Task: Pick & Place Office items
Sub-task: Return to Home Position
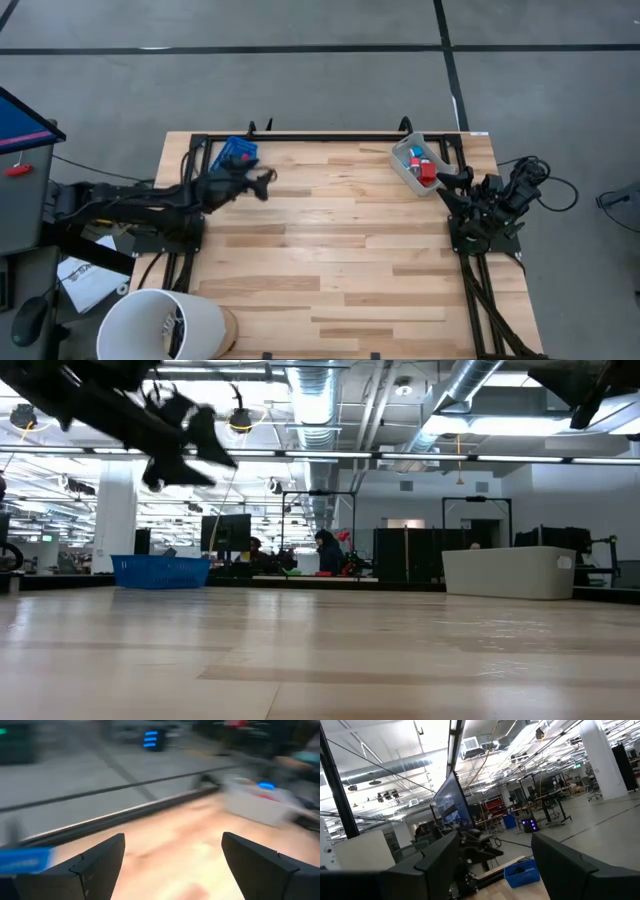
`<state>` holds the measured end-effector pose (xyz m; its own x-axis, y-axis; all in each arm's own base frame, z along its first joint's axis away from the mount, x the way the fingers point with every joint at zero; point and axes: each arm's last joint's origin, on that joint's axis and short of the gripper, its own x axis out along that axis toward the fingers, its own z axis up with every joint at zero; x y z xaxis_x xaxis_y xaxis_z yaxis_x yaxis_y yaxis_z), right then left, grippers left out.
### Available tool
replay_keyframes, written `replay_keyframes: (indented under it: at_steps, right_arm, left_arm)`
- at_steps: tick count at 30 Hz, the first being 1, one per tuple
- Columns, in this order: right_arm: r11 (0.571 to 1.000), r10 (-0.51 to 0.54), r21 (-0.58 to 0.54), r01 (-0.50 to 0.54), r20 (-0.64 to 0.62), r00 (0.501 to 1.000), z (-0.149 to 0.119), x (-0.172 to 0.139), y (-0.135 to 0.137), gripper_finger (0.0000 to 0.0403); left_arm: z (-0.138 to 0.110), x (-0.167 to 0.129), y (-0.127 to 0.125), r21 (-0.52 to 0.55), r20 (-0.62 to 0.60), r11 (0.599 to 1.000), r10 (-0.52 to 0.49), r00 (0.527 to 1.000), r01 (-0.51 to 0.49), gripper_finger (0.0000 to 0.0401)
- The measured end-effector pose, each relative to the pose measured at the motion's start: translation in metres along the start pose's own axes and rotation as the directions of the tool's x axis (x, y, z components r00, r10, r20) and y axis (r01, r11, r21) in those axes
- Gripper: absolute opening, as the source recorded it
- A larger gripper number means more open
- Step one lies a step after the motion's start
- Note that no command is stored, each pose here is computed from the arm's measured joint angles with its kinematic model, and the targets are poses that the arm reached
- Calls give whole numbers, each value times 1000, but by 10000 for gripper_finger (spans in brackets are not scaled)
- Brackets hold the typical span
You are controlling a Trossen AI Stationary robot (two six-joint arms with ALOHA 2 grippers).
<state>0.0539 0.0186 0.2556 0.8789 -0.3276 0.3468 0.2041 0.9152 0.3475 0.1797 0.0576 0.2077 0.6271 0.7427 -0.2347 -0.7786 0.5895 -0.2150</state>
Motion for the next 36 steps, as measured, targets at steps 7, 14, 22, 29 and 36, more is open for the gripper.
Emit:
replay_keyframes:
  at_steps: [7, 14, 22, 29, 36]
  right_arm:
    - [1000, -13, 26, 13, 13, 1000, 2, 0, -1, 245]
    - [998, -20, 62, 18, 29, 999, 12, 0, -2, 245]
    - [996, 34, 81, -34, 3, 999, 29, 0, -1, 245]
    - [996, 46, 73, -43, -39, 998, 34, -1, -1, 245]
    - [994, 65, 89, -61, -49, 997, 34, -2, 0, 245]
  left_arm:
    - [-4, -32, -18, -30, 60, 935, -350, 935, 352, 325]
    - [-29, -47, 0, 22, 161, 869, -490, 857, 494, 324]
    - [-46, -58, 21, 87, 158, 855, -519, 840, 511, 324]
    - [-48, -68, 30, 134, 109, 812, -582, 806, 568, 324]
    - [-52, -80, 41, 172, 66, 744, -663, 746, 646, 324]
